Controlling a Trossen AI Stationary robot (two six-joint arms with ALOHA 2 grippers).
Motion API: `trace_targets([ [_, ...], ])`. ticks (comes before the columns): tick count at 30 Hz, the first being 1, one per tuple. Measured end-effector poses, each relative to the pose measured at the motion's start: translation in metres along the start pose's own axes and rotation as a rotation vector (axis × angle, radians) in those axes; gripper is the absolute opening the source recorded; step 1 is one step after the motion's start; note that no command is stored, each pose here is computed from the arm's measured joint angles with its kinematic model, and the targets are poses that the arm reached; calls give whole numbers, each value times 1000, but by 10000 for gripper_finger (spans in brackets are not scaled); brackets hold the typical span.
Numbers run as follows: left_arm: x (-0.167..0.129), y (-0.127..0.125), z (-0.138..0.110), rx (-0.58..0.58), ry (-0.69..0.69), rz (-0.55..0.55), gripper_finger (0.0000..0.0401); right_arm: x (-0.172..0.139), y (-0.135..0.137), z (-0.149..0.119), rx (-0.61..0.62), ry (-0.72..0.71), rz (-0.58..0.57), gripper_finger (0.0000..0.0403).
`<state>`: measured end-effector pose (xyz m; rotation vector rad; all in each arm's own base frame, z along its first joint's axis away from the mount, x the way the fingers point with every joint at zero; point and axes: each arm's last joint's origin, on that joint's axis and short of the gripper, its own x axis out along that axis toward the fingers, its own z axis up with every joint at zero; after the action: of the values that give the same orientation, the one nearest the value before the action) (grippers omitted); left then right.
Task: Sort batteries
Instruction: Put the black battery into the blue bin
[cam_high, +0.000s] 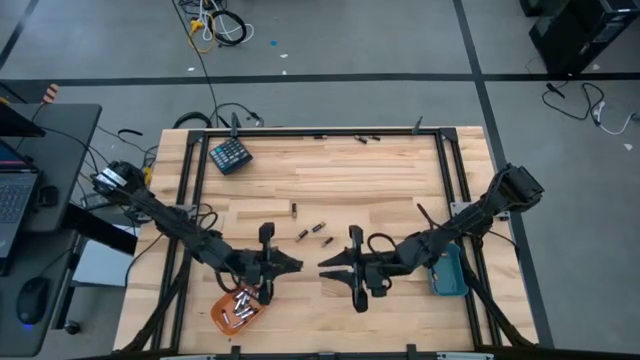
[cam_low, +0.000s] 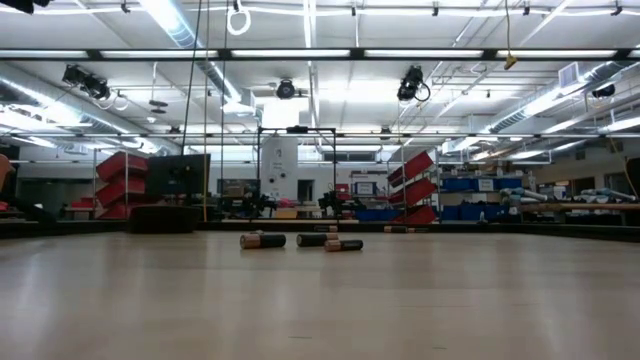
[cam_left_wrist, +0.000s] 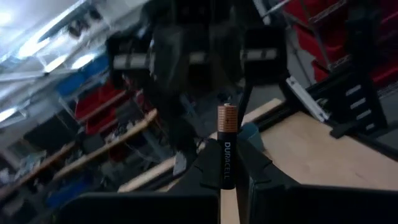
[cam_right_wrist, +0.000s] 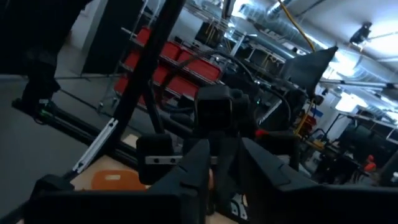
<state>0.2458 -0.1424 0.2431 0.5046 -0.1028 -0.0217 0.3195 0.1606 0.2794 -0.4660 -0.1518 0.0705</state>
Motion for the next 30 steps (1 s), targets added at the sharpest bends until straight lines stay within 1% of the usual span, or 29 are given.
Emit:
trace_targets([
  [5, 13, 13, -7, -18, -92, 9, 4, 5, -10, -6, 51, 6, -5, 103],
  [9, 23, 13, -20, -16, -106, 18, 4, 6, -13, -8, 48, 8, -4, 112],
  [13, 29, 13, -21, 3, -141, 46, 4, 6, -11, -11, 40, 38, 15, 110],
  [21, 51, 13, -16, 67, -93, 43, 4, 7, -14, -15, 35, 72, -20, 108],
  [25, 52, 13, -14, 68, -101, 42, 4, 7, -14, -16, 28, 89, -19, 104],
  [30, 52, 13, -15, 65, -97, 46, 4, 6, -13, -16, 24, 94, -17, 86],
])
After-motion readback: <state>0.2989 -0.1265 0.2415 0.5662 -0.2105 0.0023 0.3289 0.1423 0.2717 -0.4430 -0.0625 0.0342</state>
